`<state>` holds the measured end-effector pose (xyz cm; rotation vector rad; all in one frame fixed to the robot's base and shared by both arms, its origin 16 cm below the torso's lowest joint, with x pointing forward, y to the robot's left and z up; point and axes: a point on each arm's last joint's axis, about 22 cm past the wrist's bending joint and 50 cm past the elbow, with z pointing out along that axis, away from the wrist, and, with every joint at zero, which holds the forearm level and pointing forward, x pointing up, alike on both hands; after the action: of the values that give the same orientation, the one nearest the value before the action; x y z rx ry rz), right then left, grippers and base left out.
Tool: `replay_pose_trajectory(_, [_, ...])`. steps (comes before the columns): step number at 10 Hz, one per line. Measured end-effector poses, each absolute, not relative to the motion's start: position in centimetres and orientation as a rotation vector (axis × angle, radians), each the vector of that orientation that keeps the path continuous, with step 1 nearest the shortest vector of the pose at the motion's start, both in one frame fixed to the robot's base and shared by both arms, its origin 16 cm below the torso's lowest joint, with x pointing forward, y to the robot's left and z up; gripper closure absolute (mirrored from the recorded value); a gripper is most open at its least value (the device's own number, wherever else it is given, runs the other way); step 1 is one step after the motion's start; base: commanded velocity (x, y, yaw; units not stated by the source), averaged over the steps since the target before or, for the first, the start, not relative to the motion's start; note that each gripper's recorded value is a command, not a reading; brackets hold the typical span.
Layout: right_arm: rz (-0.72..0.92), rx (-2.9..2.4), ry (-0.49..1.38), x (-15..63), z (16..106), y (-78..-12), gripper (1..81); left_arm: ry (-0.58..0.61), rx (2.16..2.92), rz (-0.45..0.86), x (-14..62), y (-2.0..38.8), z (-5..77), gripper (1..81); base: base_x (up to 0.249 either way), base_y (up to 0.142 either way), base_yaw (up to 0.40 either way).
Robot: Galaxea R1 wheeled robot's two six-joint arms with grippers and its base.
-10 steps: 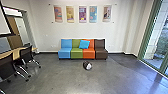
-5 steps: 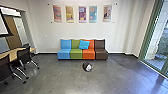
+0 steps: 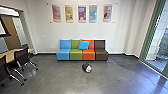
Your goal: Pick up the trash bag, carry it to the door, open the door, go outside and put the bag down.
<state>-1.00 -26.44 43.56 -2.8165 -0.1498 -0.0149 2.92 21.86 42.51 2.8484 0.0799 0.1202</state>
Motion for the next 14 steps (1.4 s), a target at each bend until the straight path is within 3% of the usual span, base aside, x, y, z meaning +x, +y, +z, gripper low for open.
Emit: replay_pose_trajectory(14, [-0.015, -2.812, -0.149, -1.1, 43.49, -25.86, 1.0, 0.079, 2.844, 0.12, 2.93, 21.45, 42.52, 1.0, 0.135, 0.0, 0.0])
